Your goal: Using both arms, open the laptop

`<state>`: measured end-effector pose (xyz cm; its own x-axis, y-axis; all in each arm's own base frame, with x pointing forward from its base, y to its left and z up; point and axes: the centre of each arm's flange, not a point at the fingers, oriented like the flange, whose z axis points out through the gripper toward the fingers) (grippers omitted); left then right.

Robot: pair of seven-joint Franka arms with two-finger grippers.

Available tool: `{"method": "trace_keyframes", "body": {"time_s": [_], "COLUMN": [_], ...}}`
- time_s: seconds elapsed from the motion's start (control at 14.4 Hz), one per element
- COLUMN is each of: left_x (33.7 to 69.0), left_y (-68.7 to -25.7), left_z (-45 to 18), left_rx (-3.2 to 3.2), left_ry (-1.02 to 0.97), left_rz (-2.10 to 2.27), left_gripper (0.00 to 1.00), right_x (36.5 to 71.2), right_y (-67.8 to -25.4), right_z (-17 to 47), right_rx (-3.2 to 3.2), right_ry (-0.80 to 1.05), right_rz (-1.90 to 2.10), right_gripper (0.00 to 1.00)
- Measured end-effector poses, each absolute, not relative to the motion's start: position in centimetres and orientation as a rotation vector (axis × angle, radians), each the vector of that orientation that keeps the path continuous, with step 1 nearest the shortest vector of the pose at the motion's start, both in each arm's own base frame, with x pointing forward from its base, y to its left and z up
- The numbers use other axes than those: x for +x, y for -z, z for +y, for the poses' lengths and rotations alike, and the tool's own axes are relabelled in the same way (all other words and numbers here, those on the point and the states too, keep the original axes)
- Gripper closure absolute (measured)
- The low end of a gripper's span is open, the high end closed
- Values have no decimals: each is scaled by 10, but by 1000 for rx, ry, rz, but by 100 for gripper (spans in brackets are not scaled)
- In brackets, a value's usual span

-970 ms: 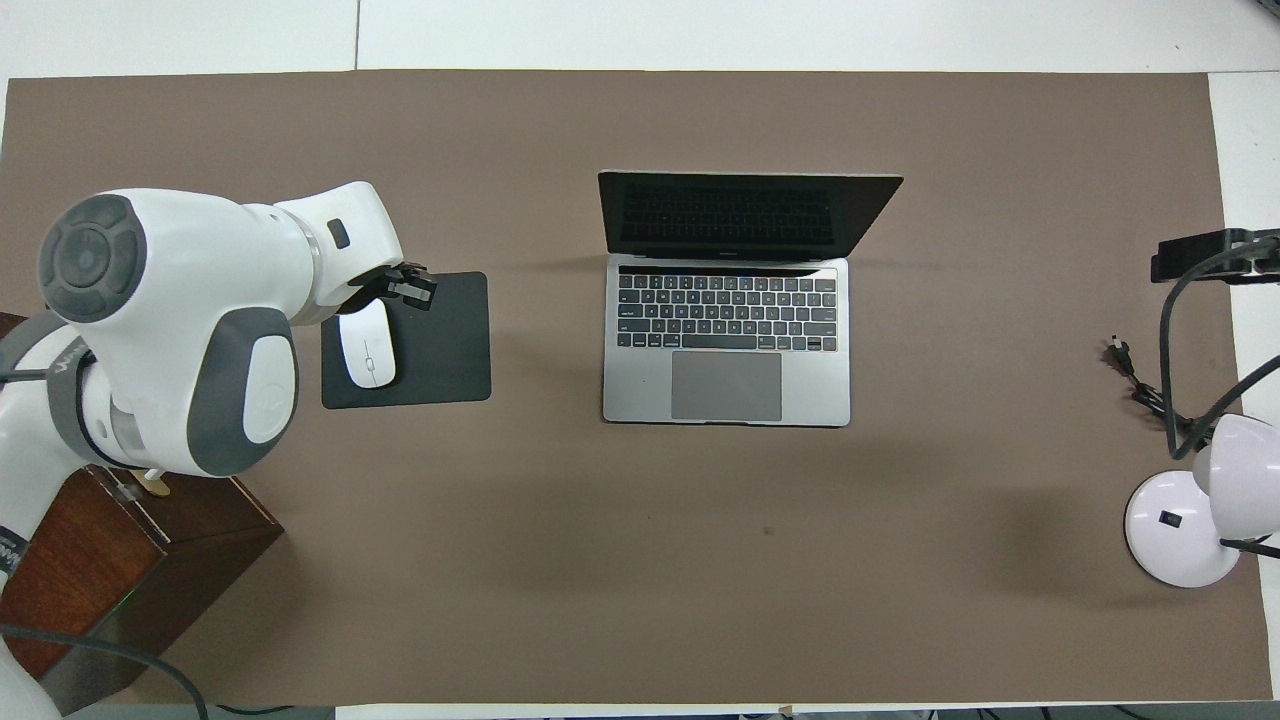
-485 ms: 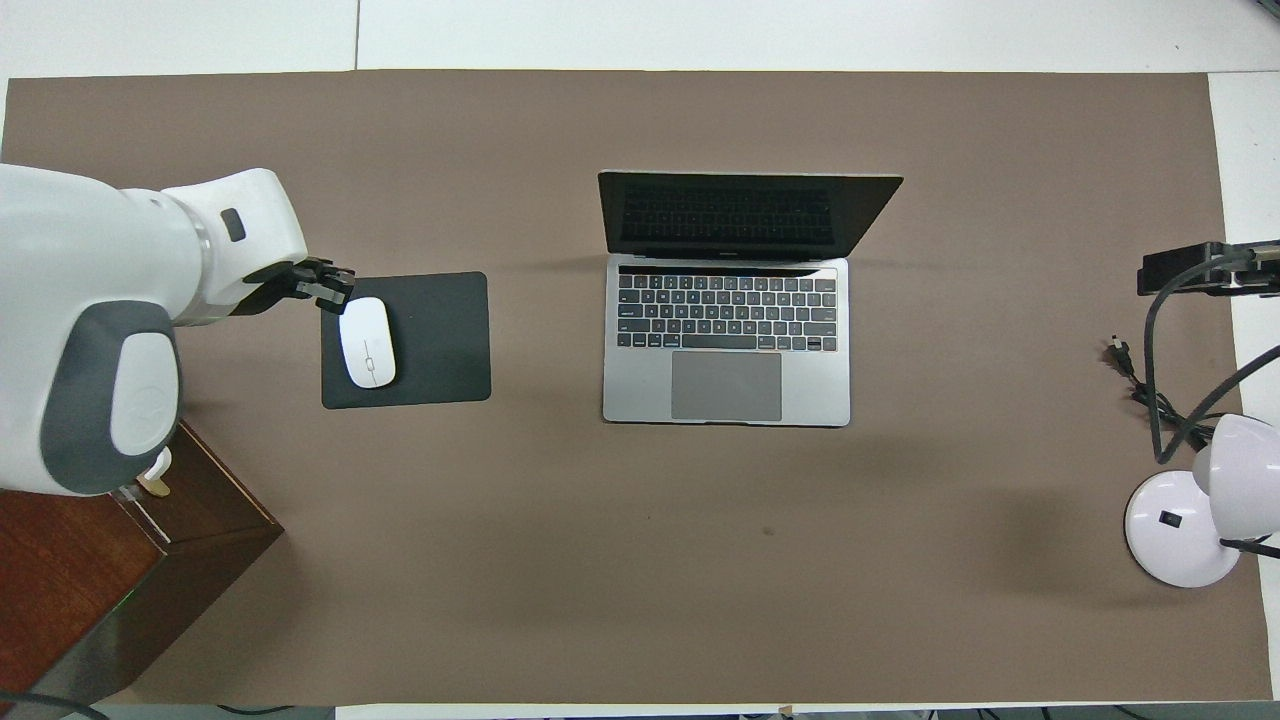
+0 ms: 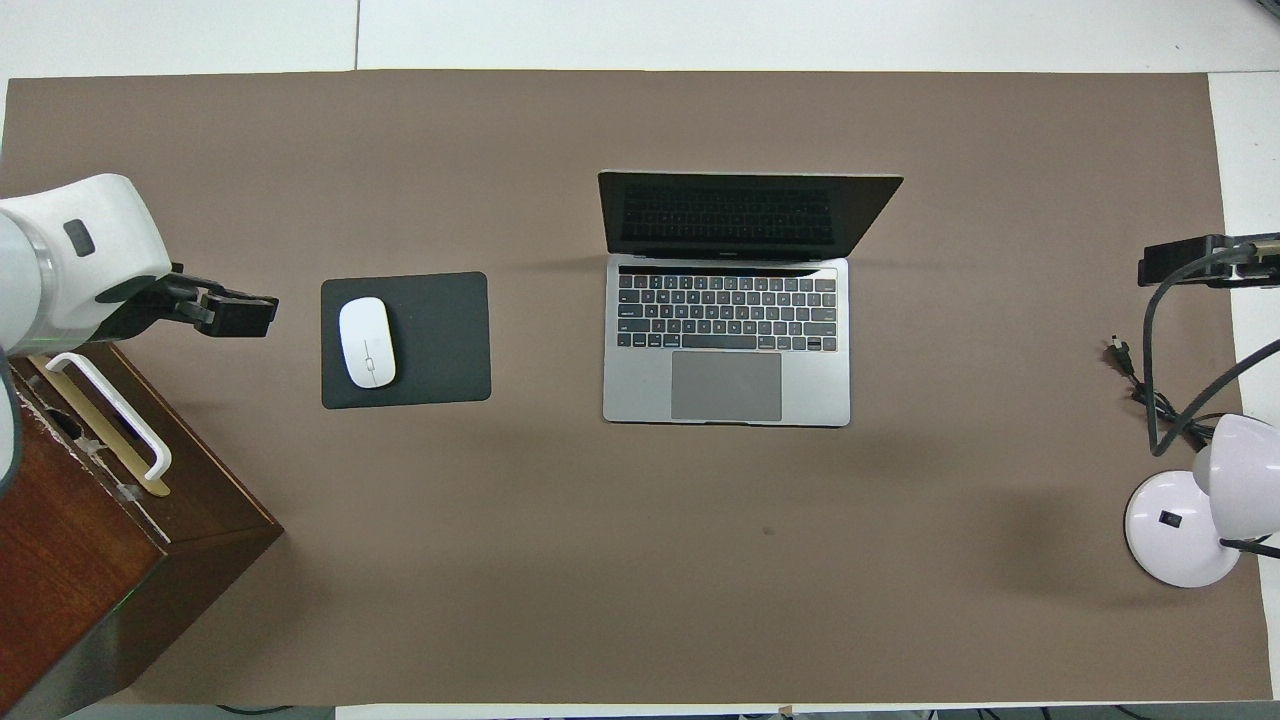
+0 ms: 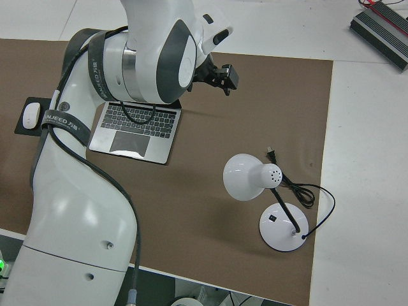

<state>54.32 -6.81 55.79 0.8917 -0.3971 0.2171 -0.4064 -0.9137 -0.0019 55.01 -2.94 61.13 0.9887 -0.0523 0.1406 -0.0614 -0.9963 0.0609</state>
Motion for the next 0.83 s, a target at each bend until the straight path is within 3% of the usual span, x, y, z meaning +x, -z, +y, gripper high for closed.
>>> {"method": "trace_keyframes", "body": {"time_s": [0.42,0.83], "left_x": [529,510], "left_y": [-577,-608], "left_z": [-16,11], "left_rx": [3048,3082], "left_ry": [-296,-128], "left_rz": [-523,-338], "left_gripper": [0,0], "right_x": [551,551], "right_y": [-611,-611], "right_z": [-28,-26], "right_rx": [3074,3088], "right_ry": [-220,-221], "right_rz": [-87,-89], "right_gripper": [0,0]}}
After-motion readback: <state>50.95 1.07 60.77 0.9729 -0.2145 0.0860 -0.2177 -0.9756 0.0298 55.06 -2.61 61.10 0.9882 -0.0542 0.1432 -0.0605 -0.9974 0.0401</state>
